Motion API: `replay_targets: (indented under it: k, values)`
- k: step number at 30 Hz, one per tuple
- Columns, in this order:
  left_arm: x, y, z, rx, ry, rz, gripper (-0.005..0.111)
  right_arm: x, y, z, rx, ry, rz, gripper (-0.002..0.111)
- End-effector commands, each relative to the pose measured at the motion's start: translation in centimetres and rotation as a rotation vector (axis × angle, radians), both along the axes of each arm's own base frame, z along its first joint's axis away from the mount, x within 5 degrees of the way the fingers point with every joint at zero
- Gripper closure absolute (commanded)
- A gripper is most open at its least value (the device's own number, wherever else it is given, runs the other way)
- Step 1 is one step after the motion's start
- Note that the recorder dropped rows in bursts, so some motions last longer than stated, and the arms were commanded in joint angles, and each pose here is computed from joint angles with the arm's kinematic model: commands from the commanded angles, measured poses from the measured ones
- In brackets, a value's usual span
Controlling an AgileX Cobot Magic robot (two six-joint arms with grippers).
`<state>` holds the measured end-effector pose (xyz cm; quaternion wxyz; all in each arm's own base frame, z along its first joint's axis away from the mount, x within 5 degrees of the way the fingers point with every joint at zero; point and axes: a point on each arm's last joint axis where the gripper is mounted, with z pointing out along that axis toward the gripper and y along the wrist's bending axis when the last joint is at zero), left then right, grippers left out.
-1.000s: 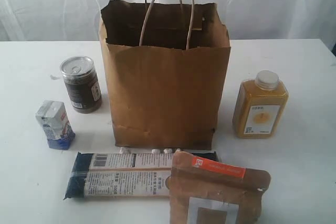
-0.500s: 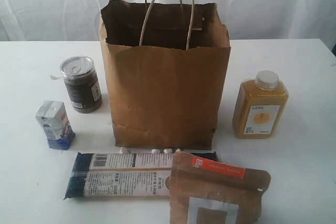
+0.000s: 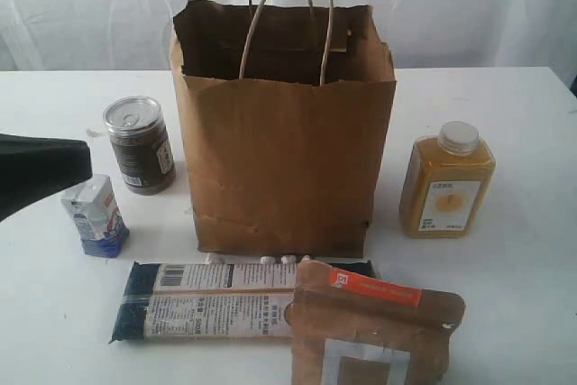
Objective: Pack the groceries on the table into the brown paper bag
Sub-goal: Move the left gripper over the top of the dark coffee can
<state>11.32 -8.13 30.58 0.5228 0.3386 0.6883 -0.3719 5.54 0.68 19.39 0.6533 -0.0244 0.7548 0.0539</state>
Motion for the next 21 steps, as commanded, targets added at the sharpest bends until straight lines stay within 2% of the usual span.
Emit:
replay_targets:
  k: [1,4,7,9,12,13,14,15,16,17,19,20,21]
  values:
    - [-0.1,-0.1,1.3,-0.202,0.055,0.021,0.107,0.0,0.0,-0.1,0.003,-0.006,-0.005,0.108]
    - [0.3,0.4,3.6,-0.492,0.060,0.064,0.107,0.0,0.0,-0.1,0.003,-0.006,-0.005,0.108]
    - [0.7,1.9,6.2,-0.864,0.062,0.117,0.107,0.0,0.0,-0.1,0.003,-0.006,-0.005,0.108]
    - [0.9,3.7,7.6,-1.125,0.024,0.177,0.107,0.0,0.0,-0.1,0.003,-0.006,-0.005,0.108]
    - [1.2,7.2,8.6,-1.447,-0.135,0.379,0.107,0.0,0.0,-0.1,0.028,-0.004,-0.009,0.108]
    - [1.3,8.4,8.6,-1.516,-0.203,0.488,0.107,0.0,0.0,-0.1,0.030,-0.003,-0.009,0.108]
    - [1.3,9.3,8.5,-1.524,-0.281,0.608,0.107,0.0,0.0,-0.1,0.030,-0.003,-0.009,0.108]
    - [1.7,11.0,7.5,-1.420,-0.391,0.955,0.107,0.0,0.0,-0.1,0.032,-0.003,-0.009,0.108]
    - [2.0,11.3,7.0,-1.305,-0.396,1.091,0.107,0.0,0.0,-0.1,0.032,-0.003,-0.009,0.108]
    - [2.4,11.3,6.2,-1.117,-0.392,1.201,0.107,0.0,0.0,-0.1,0.032,-0.003,-0.009,0.108]
    - [3.4,10.7,4.7,-0.788,-0.357,1.274,0.107,0.0,0.0,-0.1,0.032,-0.003,-0.009,0.108]
    - [4.5,9.7,2.9,-0.448,-0.275,1.241,0.107,0.0,0.0,-0.1,0.032,-0.003,-0.009,0.108]
    - [4.8,9.3,2.2,-0.322,-0.234,1.212,0.107,0.0,0.0,-0.1,0.032,-0.003,-0.009,0.108]
